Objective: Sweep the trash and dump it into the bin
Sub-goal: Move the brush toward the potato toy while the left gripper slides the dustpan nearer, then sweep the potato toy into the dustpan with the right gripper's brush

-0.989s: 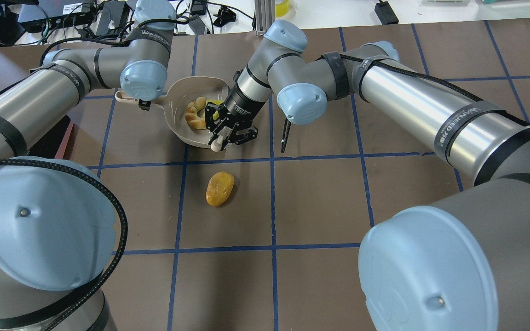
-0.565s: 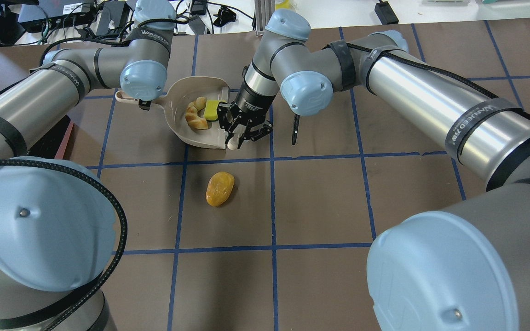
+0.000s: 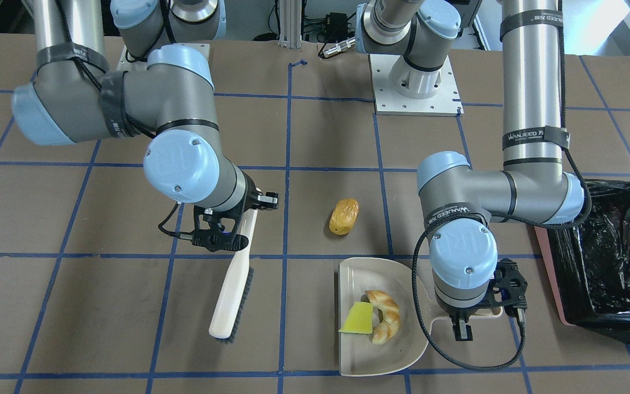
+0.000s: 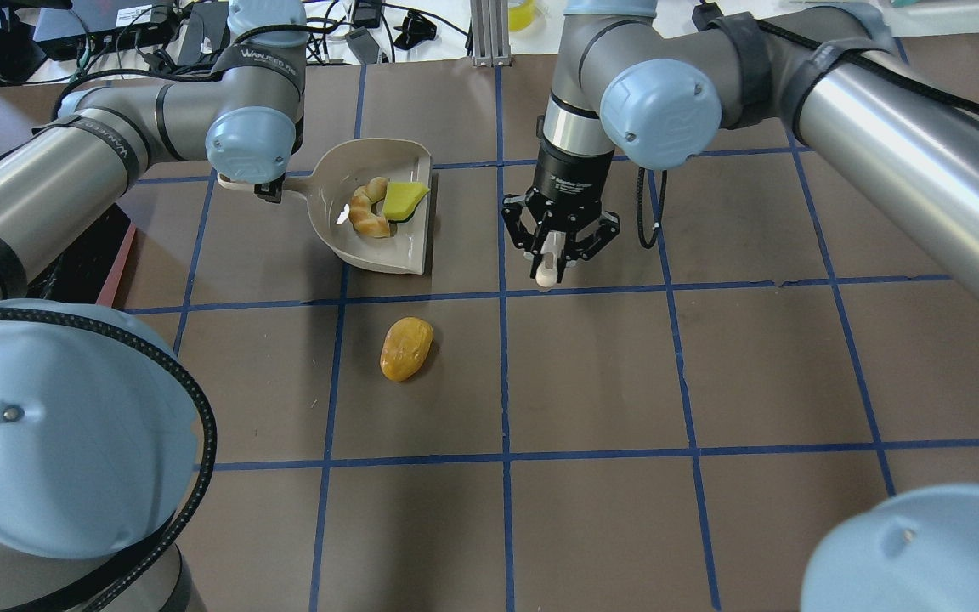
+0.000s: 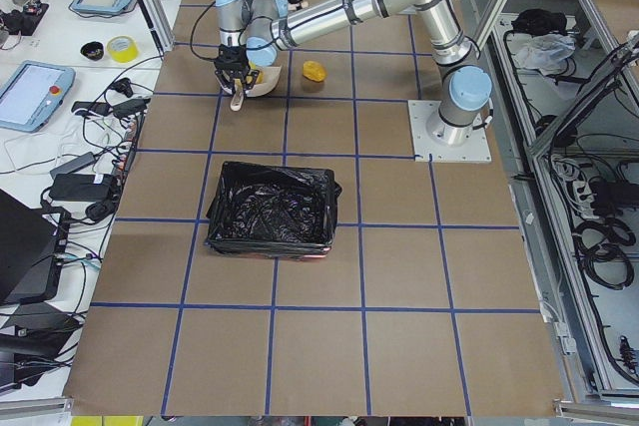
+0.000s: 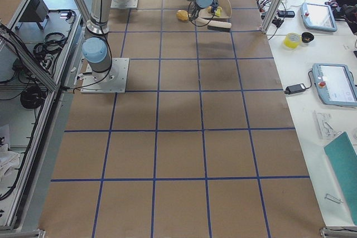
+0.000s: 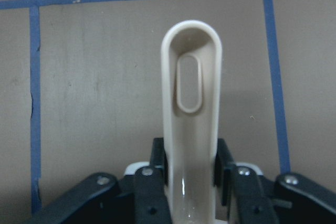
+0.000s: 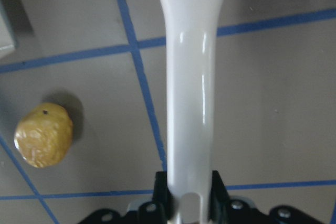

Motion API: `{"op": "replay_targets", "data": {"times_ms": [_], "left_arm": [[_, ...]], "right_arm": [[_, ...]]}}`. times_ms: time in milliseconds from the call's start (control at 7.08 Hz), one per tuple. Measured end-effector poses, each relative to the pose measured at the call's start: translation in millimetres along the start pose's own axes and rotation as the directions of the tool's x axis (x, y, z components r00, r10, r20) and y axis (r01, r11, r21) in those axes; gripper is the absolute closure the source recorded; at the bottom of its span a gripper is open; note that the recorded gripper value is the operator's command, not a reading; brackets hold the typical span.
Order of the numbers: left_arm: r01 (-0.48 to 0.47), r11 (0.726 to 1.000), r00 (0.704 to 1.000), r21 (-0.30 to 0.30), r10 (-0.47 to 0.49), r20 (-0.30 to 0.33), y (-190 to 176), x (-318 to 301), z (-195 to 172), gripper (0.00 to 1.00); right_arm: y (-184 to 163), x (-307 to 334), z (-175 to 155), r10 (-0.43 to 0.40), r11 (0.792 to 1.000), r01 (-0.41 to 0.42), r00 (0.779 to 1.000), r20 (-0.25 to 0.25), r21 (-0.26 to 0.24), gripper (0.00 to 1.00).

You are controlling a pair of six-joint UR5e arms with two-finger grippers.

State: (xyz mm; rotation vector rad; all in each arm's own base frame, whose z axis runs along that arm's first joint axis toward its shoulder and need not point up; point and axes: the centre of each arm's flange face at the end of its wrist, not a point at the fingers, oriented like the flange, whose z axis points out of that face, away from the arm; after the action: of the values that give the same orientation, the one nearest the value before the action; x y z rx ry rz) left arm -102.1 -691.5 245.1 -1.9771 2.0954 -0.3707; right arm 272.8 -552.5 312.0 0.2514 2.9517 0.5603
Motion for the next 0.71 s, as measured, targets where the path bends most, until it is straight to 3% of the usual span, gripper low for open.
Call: {"op": "replay_targets", "data": {"times_ms": [424,707], "left_arm": [[-0.048,0.999,0.998,-0.002,0.048,0.039,-40.8,-38.3,4.6,1.00],[-0.056,0.998,0.998,0.008,0.056,0.041,-46.1,-86.7,-2.4,1.00]], "right_arm": [[66.1,31.4,21.8,0.015,0.999,-0.015,1.000,-0.015,-0.031,1.00],[111.9,27.9,55.8,0.020,1.000,-0.020,1.000,-0.016,0.001,1.00]]}}
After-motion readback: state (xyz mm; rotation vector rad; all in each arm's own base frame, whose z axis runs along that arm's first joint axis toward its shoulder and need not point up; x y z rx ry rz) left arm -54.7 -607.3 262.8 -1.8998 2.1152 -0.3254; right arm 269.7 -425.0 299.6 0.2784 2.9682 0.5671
